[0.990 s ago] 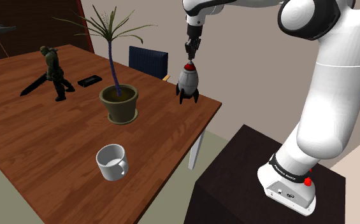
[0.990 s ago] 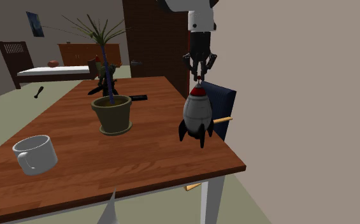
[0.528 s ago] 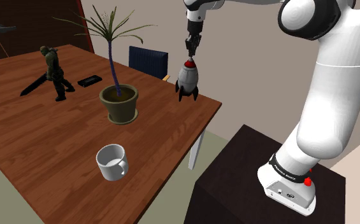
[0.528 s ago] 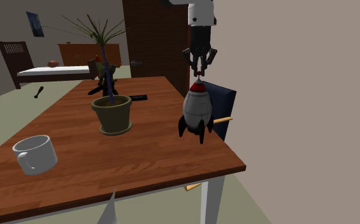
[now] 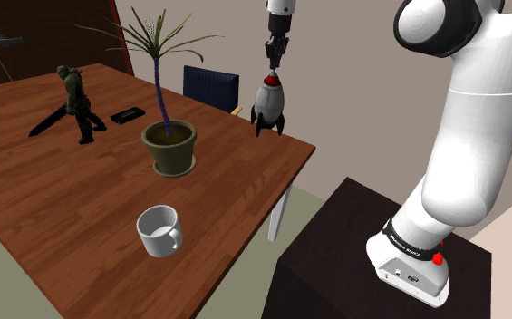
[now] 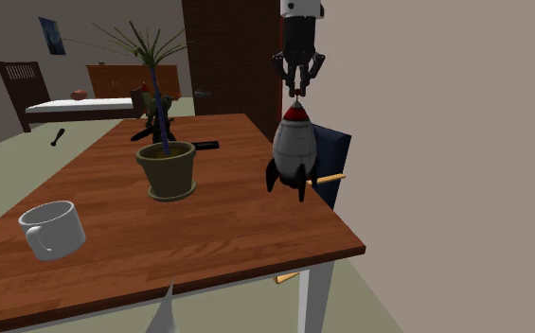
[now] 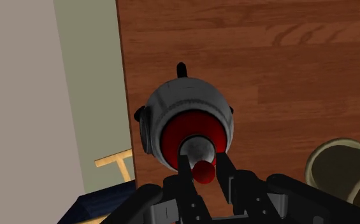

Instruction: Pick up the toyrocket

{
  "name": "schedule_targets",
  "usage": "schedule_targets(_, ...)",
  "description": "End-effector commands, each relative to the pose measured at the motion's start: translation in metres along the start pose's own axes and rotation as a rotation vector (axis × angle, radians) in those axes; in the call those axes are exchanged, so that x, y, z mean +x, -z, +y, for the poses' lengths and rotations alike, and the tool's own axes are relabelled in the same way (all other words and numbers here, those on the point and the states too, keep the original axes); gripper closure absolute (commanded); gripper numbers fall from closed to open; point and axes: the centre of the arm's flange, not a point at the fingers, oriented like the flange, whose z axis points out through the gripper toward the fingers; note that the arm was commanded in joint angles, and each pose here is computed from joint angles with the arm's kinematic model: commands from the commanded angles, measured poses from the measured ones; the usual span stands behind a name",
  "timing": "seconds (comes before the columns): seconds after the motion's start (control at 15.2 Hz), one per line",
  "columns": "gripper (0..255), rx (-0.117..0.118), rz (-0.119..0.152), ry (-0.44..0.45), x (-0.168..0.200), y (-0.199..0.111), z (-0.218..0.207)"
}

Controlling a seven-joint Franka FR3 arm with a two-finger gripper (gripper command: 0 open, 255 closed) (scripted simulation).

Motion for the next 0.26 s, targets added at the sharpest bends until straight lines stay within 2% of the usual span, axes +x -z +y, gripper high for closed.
schedule_targets(0.0, 255, -0.001, 0.003, 0.0, 0.0003, 0.0119, -0.0006)
schedule_targets(0.2, 255, -0.001, 0.003, 0.0, 0.0002, 0.018, -0.0005)
